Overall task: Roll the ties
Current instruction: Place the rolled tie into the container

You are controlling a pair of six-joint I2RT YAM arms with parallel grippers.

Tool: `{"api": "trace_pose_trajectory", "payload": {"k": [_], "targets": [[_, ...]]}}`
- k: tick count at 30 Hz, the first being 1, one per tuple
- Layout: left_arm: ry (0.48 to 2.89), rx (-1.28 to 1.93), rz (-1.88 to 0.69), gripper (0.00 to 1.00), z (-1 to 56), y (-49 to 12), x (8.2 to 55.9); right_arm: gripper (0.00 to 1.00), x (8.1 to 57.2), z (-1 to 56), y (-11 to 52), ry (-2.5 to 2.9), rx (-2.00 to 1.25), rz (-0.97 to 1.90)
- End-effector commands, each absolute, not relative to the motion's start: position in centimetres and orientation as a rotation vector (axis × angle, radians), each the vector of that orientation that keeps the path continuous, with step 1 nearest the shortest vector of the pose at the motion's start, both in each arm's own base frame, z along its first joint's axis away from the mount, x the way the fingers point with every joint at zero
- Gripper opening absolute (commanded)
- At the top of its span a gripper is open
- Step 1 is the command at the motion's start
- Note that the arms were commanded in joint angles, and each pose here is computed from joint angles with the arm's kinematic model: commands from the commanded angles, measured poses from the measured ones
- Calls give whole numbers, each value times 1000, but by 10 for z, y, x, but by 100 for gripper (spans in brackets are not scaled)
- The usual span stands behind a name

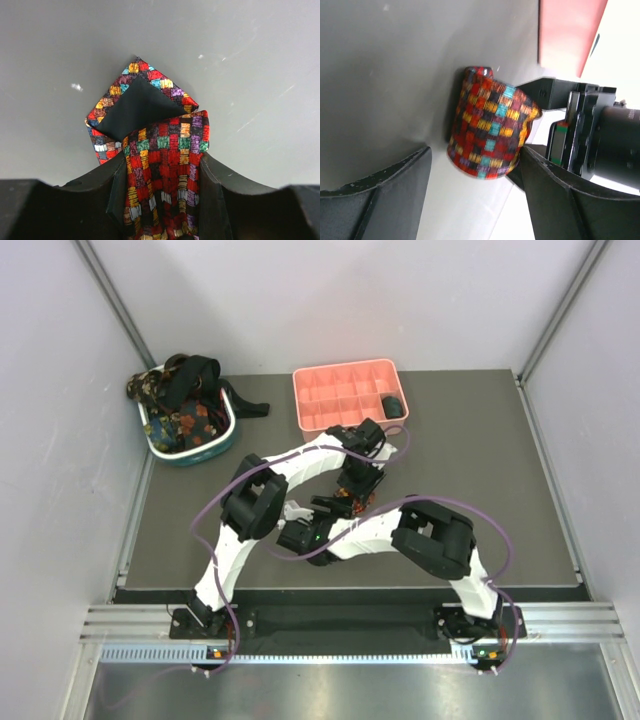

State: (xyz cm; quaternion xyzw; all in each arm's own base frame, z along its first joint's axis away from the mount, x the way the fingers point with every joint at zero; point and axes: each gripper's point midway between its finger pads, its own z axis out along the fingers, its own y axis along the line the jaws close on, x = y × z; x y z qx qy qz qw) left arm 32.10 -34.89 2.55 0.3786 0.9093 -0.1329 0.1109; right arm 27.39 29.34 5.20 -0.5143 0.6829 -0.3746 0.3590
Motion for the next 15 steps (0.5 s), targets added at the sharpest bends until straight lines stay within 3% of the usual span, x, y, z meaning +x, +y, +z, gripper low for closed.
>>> {"api": "trace_pose_trajectory", "payload": {"k": [1, 8, 15], "targets": [[2882, 1134, -196, 31, 0, -301, 300, 71, 293, 61, 301, 1751, -1279, -994], [2895, 1142, -226, 29, -2, -305, 297, 69, 311, 48, 308, 1765, -1304, -1037], [2944, 1091, -135, 28, 0, -296, 298, 67, 306, 20, 271, 1898, -1318, -1137]]}}
